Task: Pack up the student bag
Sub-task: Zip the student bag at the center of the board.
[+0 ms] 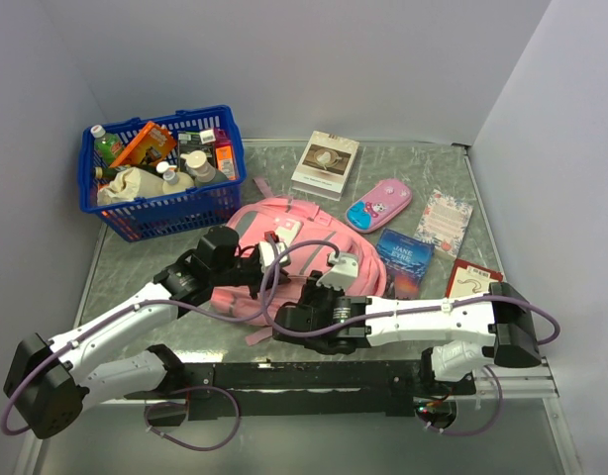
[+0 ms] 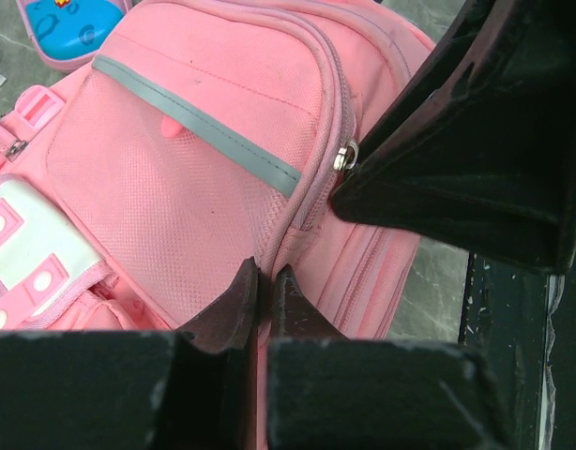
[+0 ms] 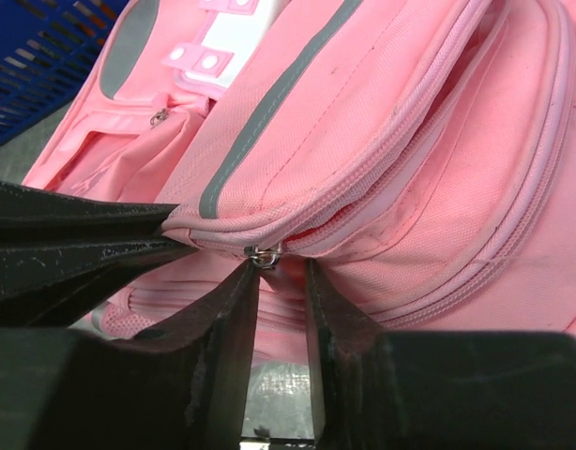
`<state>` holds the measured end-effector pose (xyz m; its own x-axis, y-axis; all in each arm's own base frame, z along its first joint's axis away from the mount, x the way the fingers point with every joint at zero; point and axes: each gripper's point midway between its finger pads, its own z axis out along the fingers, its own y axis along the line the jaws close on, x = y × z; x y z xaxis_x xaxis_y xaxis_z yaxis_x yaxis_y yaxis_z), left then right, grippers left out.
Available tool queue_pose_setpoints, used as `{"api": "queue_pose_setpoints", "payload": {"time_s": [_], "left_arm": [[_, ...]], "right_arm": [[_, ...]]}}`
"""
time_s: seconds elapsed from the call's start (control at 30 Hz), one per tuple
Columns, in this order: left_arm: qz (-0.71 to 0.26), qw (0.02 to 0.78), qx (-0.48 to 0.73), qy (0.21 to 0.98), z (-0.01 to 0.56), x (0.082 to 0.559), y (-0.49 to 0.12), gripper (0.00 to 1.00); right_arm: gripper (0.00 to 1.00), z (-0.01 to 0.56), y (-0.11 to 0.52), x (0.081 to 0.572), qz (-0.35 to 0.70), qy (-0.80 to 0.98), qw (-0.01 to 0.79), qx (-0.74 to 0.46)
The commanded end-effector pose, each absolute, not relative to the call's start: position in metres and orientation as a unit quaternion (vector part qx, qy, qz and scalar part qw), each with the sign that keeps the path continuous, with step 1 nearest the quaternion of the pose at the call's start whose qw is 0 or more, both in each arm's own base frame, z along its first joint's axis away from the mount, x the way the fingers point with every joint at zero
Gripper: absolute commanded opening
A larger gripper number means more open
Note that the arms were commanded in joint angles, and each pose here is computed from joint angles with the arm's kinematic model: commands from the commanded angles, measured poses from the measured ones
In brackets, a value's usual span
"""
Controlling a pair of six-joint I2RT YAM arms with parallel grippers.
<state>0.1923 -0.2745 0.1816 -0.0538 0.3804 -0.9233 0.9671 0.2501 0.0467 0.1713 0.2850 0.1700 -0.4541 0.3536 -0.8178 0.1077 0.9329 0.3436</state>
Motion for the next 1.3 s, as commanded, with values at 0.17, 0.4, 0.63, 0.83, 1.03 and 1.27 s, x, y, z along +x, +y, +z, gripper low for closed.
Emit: {"api": "queue_pose_setpoints", "payload": {"time_s": [0.17, 0.4, 0.63, 0.83, 1.03, 1.27], "left_arm": [[-0.358, 0.551, 0.527, 0.540, 0.267, 0.185, -0.290, 0.01], [-0.322, 0.527, 0.566, 0.546, 0.246, 0.183, -0.279, 0.01], [-0.280, 0.497, 0.656, 0.494, 0.218, 0.160, -0.260, 0.01], [-0.253, 0.464, 0.722, 0.446, 0.198, 0.143, -0.244, 0.01], [-0.231, 0.427, 0.783, 0.390, 0.183, 0.126, -0.228, 0.01], [-0.221, 0.444, 0.764, 0.413, 0.186, 0.135, -0.229, 0.15]], "right_arm": [[0.13, 0.165, 0.228, 0.165, 0.052, 0.846, 0.525, 0.070], [0.05, 0.170, 0.225, 0.164, 0.123, 0.845, 0.519, 0.039], [0.03, 0.168, 0.214, 0.177, 0.161, 0.852, 0.499, 0.018], [0.04, 0.167, 0.201, 0.193, 0.147, 0.855, 0.498, -0.002], [0.04, 0.169, 0.187, 0.213, 0.108, 0.855, 0.508, -0.001], [0.03, 0.162, 0.195, 0.213, 0.124, 0.858, 0.498, -0.007]]}}
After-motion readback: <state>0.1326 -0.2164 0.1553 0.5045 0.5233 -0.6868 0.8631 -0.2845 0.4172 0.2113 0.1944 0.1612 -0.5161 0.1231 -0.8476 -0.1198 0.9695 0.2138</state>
